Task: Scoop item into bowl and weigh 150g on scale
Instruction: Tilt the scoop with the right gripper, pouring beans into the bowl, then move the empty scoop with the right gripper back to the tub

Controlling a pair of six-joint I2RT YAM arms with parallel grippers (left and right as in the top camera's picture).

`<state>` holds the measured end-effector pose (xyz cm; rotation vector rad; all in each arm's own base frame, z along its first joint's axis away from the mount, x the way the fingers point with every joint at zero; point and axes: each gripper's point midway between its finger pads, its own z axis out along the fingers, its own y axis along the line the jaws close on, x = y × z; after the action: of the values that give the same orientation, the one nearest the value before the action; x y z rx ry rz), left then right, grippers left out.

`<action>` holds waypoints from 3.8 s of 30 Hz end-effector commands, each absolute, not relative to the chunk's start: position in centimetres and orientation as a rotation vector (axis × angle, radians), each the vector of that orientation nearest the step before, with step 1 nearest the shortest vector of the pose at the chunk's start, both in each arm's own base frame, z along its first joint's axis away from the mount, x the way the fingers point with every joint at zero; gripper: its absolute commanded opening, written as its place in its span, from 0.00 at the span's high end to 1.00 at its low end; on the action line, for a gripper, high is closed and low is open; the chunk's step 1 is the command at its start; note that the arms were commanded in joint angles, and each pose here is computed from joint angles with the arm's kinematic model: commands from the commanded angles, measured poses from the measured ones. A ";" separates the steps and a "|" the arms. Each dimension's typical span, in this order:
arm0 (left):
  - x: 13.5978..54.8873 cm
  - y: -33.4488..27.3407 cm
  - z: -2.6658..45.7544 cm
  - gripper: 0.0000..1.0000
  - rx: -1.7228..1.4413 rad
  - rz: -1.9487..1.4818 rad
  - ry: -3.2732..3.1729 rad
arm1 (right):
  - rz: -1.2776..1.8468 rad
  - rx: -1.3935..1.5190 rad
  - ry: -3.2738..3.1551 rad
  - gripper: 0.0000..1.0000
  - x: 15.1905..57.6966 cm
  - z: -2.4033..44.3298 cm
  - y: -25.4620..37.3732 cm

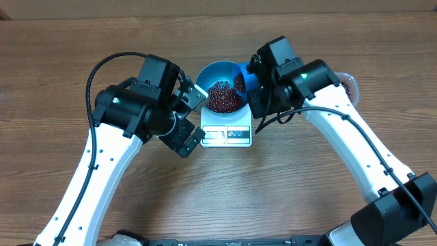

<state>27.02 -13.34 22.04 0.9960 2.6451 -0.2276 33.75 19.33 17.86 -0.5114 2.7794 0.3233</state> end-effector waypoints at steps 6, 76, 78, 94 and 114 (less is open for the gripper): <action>26.8 -13.4 22.3 0.00 1.019 -0.242 2.622 | 0.204 -0.594 2.710 0.96 34.1 18.7 20.2; 26.8 -13.4 22.3 0.00 1.019 -0.242 2.622 | -0.091 -0.816 2.526 0.96 35.1 19.7 21.1; 26.8 -13.4 22.3 0.01 1.019 -0.242 2.622 | -0.091 -0.815 2.526 0.96 35.1 19.7 21.1; 26.8 -13.4 22.3 0.01 1.019 -0.242 2.622 | -0.189 -0.088 2.659 0.96 37.4 19.7 12.5; 26.8 -13.4 22.3 0.00 1.019 -0.242 2.622 | -0.519 0.507 2.719 0.96 33.9 19.6 1.0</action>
<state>27.02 -13.34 22.04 0.9960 2.6451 -0.2276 33.81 1.76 18.18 0.3931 2.7791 -0.5446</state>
